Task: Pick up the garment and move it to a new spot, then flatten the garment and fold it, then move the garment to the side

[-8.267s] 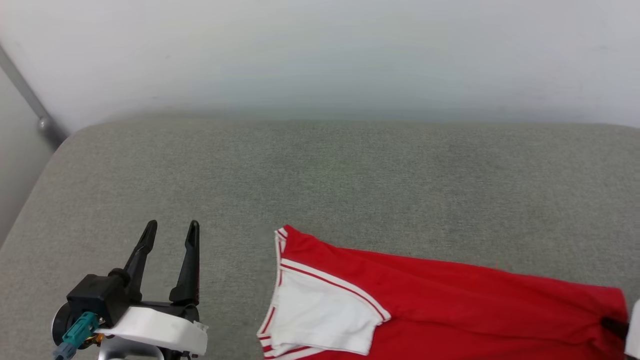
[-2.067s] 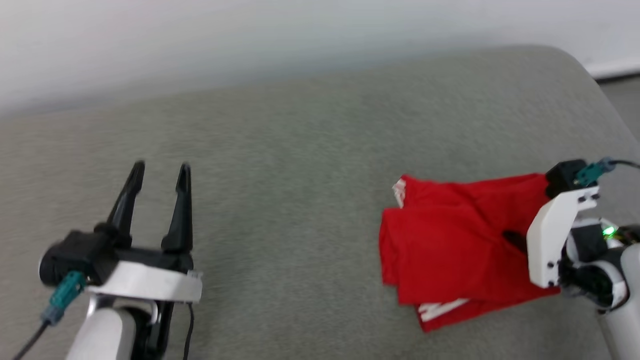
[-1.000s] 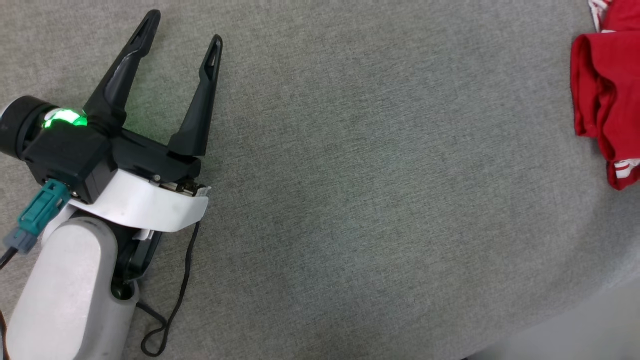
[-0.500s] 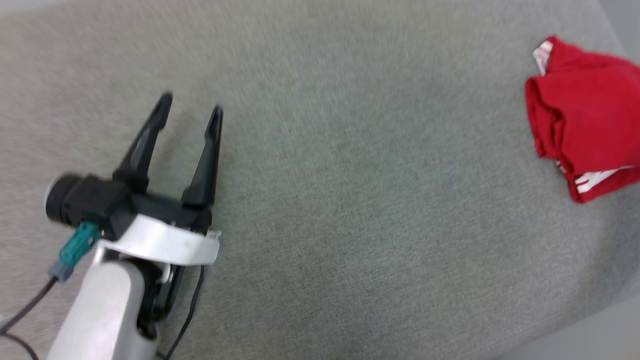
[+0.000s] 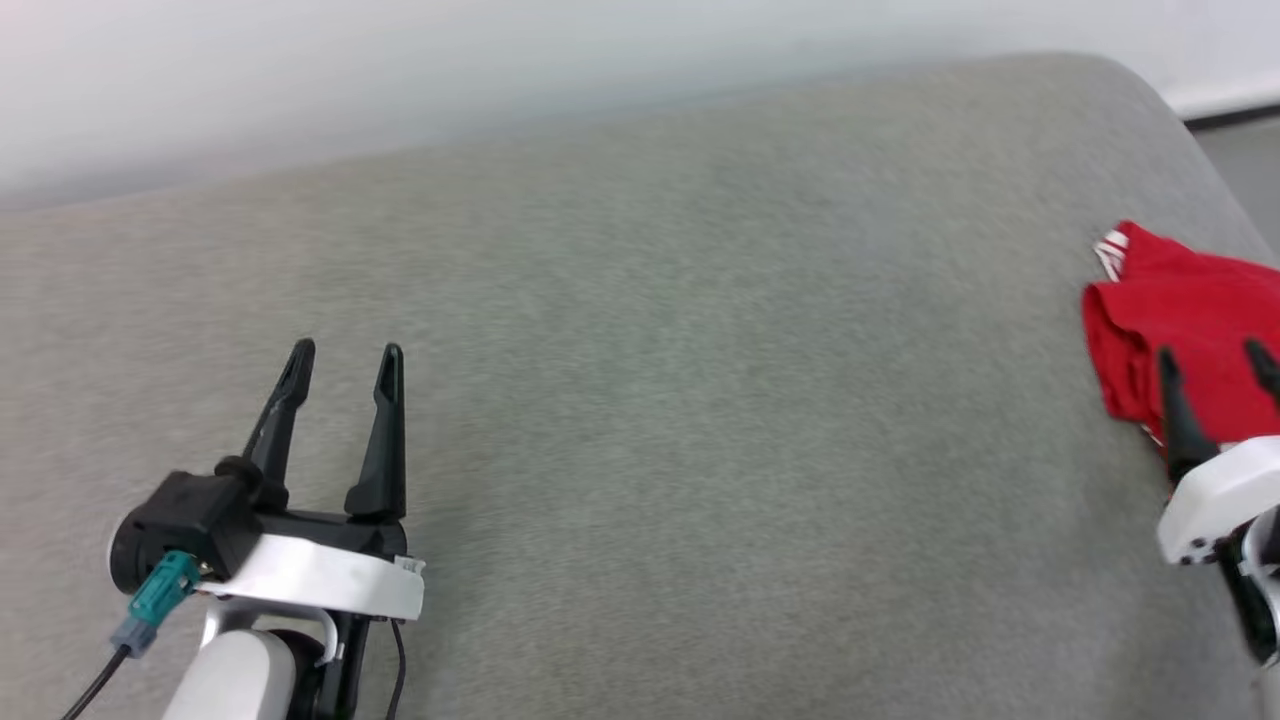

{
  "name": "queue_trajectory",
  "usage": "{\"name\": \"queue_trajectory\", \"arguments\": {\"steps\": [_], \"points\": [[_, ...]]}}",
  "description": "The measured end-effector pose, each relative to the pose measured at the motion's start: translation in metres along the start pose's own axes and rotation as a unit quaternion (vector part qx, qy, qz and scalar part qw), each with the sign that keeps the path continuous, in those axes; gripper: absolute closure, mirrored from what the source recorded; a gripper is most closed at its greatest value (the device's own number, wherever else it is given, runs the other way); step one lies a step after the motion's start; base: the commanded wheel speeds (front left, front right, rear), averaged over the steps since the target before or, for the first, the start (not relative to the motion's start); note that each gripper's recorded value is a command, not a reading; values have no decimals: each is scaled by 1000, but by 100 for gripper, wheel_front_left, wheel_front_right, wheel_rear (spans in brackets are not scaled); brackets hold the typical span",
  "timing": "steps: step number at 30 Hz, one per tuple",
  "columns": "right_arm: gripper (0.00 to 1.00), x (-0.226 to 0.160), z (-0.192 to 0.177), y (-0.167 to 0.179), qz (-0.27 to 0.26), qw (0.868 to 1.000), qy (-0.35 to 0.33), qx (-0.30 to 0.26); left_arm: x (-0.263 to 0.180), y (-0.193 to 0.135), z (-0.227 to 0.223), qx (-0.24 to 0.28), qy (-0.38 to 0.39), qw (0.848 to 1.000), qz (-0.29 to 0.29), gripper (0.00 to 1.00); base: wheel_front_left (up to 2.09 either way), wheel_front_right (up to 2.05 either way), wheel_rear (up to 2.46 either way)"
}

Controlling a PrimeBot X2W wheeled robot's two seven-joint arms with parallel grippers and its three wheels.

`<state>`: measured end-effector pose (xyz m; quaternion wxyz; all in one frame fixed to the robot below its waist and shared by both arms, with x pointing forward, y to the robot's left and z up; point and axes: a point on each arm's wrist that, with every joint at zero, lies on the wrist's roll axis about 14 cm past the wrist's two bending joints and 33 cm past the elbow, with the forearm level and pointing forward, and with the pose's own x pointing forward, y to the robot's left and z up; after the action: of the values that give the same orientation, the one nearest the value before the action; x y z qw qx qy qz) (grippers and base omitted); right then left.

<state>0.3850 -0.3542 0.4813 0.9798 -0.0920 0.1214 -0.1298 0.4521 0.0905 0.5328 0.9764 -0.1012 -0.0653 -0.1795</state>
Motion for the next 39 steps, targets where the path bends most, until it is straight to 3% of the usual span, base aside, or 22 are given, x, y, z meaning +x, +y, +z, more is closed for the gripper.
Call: {"name": "queue_trajectory", "arguments": {"steps": [7,12,18,26,39], "points": [[0,-9,47,72,77,993,-82,47,-38,39,18,17,-10,997,81,0,0,0,0],[0,-27,82,100,109,981,-141,72,-67,64,29,41,-14,991,126,0,0,0,0],[0,-58,90,107,119,975,-165,87,-97,80,34,70,2,986,154,0,0,0,0],[0,-96,72,104,114,977,-146,102,-121,75,27,82,32,985,150,0,0,0,0],[0,-109,64,115,129,977,-131,111,-139,73,16,77,52,984,154,0,0,0,0]]}}
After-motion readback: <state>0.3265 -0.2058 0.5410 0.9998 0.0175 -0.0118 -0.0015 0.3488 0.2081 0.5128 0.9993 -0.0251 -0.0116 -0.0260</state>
